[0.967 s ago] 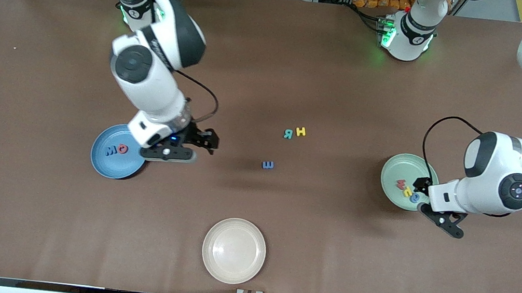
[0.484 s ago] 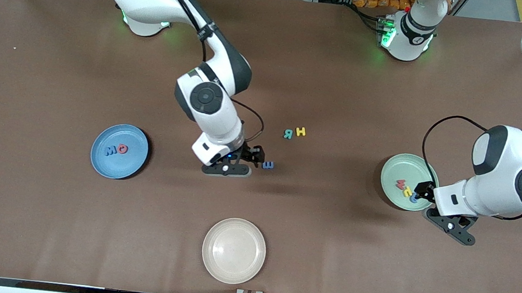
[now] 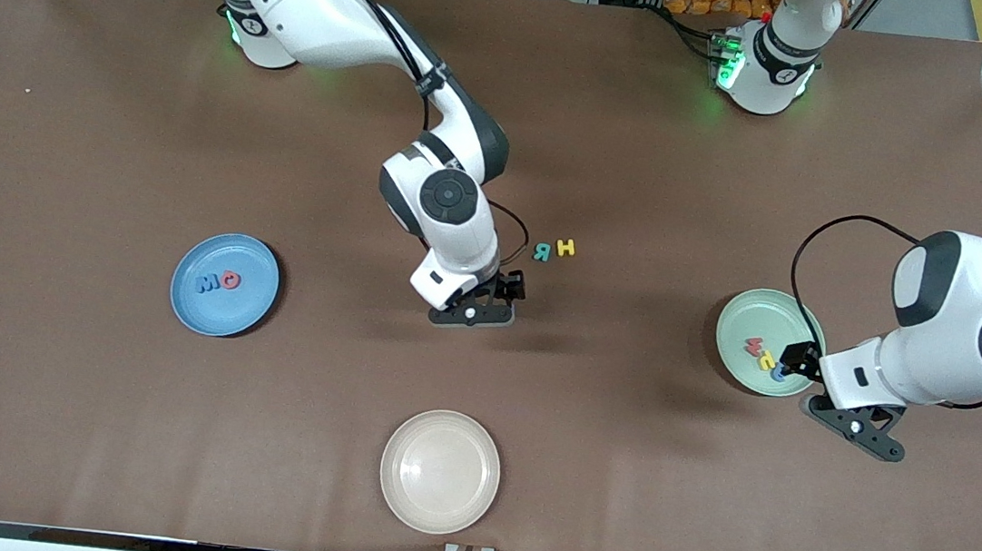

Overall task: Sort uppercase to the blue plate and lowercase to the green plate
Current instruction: 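Reach the right gripper to the letters while the left gripper withdraws, then lower the right gripper over the teal R beside the blue m, then close the right gripper on the teal R, then carry the R to the blue plate while the left gripper reaches the m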

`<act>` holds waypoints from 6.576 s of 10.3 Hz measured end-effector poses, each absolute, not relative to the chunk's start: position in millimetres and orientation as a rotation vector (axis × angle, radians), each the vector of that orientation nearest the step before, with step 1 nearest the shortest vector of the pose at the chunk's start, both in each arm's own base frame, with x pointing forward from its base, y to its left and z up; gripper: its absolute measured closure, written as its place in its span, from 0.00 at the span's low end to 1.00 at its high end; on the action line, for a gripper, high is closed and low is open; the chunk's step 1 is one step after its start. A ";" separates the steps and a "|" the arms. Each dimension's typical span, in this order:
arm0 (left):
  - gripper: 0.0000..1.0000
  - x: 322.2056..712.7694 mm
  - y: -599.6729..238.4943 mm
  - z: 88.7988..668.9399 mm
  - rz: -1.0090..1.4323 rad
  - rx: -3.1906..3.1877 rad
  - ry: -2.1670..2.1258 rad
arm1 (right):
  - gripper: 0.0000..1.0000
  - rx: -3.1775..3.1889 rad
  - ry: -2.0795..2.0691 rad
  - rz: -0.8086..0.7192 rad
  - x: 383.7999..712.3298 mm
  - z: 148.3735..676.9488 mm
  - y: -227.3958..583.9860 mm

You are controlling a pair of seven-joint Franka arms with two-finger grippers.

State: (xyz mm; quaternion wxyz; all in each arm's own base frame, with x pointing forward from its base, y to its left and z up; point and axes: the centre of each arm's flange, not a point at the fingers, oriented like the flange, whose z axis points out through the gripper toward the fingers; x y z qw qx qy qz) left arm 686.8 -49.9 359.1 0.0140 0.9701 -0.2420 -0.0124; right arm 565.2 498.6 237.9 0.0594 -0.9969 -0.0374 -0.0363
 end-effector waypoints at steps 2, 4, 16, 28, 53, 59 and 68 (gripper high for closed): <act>0.00 686.8 -46.0 370.4 -0.045 3.008 -0.708 | 0.13 -3.032 -0.076 -0.089 563.2 212.5 506.4; 0.00 684.9 -38.6 378.6 -0.061 3.016 -0.682 | 0.16 -3.038 -0.019 -0.072 558.7 199.9 512.1; 0.01 685.1 -33.7 401.8 -0.062 2.996 -0.562 | 0.21 -3.028 0.042 -0.072 556.2 188.6 528.9; 0.02 679.1 -49.1 401.9 -0.145 3.001 -0.522 | 0.26 -3.076 0.048 0.092 475.1 180.0 586.2; 0.32 670.6 -86.6 399.6 -0.214 3.016 -0.447 | 0.72 -3.131 0.046 0.080 497.2 250.1 556.5; 0.33 647.6 -224.7 391.5 -0.166 3.047 -0.323 | 0.72 -3.166 0.048 0.365 630.1 371.8 284.1; 0.31 554.3 -455.9 245.1 -0.097 3.083 -0.020 | 0.72 -3.151 0.070 0.428 612.9 225.4 14.2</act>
